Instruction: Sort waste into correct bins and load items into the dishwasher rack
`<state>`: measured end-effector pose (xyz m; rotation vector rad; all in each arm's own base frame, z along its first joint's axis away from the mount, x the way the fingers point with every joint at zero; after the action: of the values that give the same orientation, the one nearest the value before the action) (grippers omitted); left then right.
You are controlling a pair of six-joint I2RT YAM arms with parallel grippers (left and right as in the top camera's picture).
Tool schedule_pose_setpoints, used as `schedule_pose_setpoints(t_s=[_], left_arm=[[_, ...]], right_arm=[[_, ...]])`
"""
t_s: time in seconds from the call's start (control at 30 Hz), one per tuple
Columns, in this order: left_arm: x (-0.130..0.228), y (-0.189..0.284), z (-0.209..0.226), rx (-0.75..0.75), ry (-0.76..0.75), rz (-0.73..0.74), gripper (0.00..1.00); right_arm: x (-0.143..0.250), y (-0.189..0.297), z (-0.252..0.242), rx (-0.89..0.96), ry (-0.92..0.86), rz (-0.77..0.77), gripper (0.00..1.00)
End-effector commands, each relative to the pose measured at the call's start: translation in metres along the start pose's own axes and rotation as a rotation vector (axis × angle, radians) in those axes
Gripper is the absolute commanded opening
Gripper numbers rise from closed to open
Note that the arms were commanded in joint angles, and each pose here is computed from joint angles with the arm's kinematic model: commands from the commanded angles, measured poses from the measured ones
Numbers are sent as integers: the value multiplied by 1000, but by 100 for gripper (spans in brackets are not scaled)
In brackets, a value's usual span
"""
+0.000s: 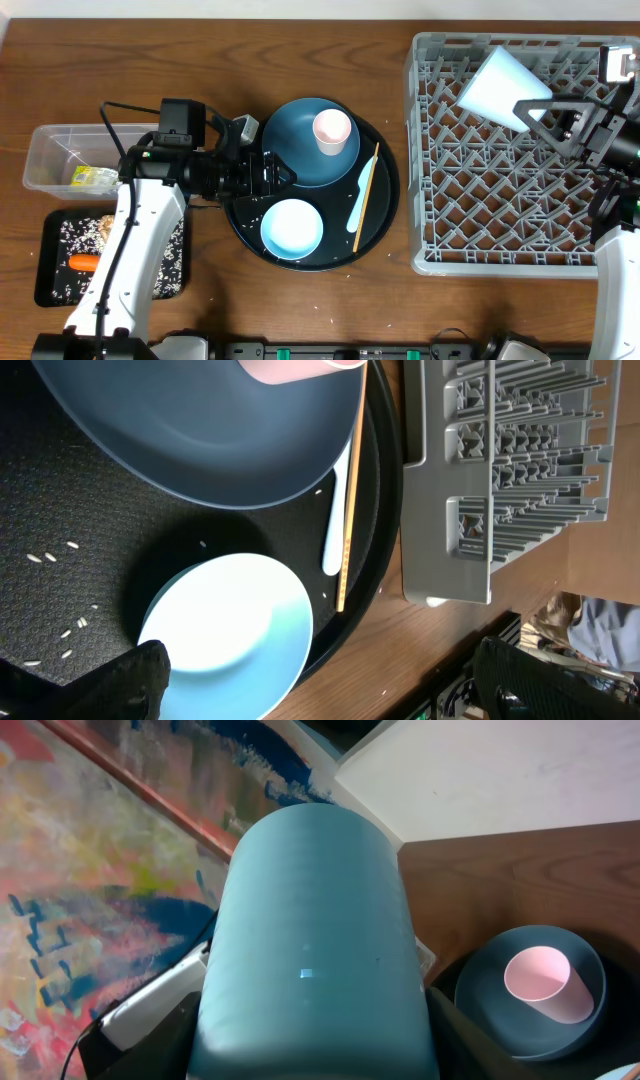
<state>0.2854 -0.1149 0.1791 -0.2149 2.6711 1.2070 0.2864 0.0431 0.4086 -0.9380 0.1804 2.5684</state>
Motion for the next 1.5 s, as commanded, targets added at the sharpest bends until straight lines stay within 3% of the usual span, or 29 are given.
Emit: schedule_pose_setpoints(t_s=[0.0,0.53,0.7,0.8,0.9,1.03,1.27,1.47], left_arm=[[-3,1,1,-13,-15,-6,98],[-3,1,1,-13,-15,-6,98],[-3,1,1,-13,-15,-6,98],[-3,1,1,-13,-15,-6,98],[-3,1,1,-13,-15,-6,98],[-3,1,1,-13,-15,-6,98],[-3,1,1,-13,-15,-6,98],[-3,1,1,-13,-15,-6,98]], right_arm=[[-1,0,9,0,21,12,5],[6,-39,10,7,24,1,6],[7,-34,4,255,82,-47,6],[12,-12,-10,555,116,-39,6],[18,32,-30,986,124,-7,4],[32,67,-44,1264,84,79,4],[70,69,-80,1312,-87,347,1],[89,33,-88,1263,-42,509,1]])
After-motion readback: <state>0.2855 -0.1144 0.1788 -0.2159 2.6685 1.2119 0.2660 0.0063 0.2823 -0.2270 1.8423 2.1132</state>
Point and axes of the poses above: each gripper's point midway between its finger pads, its own y axis back along the fingers, its own z axis along the line the jaws close on, x = y × z, the point moved 2 cm from there along y, back along the fingers
